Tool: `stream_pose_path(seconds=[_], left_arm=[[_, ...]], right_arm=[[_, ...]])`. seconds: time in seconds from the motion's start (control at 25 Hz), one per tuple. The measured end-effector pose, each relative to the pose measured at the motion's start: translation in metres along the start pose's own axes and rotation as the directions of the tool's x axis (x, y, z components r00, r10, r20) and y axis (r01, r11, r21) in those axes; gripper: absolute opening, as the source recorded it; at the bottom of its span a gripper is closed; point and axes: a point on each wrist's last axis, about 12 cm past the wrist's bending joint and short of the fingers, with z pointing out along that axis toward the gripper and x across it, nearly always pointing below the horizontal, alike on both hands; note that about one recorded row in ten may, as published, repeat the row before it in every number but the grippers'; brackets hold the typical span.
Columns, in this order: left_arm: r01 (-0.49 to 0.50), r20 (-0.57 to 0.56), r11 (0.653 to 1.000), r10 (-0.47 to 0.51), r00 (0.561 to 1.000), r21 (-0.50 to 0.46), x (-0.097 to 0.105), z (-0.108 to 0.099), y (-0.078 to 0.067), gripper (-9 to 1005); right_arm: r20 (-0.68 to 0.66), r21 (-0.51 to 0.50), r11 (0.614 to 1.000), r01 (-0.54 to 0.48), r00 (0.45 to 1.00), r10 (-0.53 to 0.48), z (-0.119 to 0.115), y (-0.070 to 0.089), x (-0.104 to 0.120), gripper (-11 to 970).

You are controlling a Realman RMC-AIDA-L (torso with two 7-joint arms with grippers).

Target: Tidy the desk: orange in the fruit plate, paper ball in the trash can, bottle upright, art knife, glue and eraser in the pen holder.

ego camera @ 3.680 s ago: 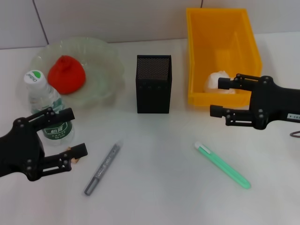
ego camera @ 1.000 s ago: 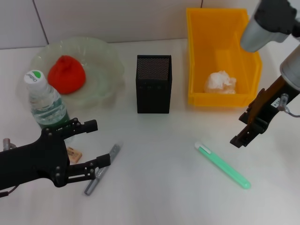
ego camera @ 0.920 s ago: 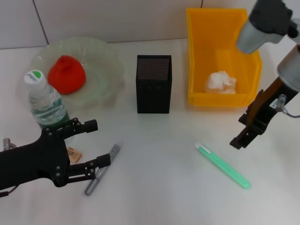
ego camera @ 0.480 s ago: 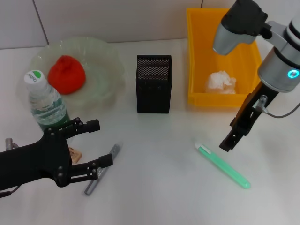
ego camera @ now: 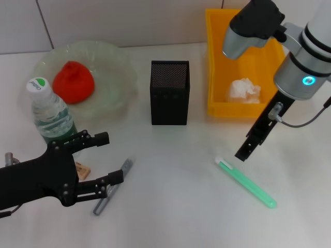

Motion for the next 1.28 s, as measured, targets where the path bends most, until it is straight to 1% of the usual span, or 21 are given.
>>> stream_pose_path(seconds=[0.32, 0.6, 0.8, 1.28], left_arm=[[-0.004, 0.000, 1.000, 0.004, 1.000, -0.001, 0.000, 0.000, 0.000, 848], [-0.014, -0.001, 1.000, 0.014, 1.000, -0.001, -0.001, 0.000, 0.001, 848], [-0.015, -0.001, 1.000, 0.015, 1.000, -0.001, -0.001, 0.000, 0.001, 848], [-0.011, 0.002, 1.000, 0.011, 1.000, -0.002, 0.001, 0.001, -0.001, 848]], right_arm=[[-0.023, -0.021, 0.998, -0.051, 0.998, 0.050, 0.013, 0.004, -0.011, 767], [0.013, -0.036, 0.997, -0.075, 0.997, 0.075, 0.016, 0.006, -0.019, 767], [-0.013, -0.056, 0.995, -0.087, 0.996, 0.086, 0.024, 0.008, -0.021, 767], [-0.021, -0.055, 0.994, -0.092, 0.996, 0.091, 0.028, 0.008, -0.020, 767]])
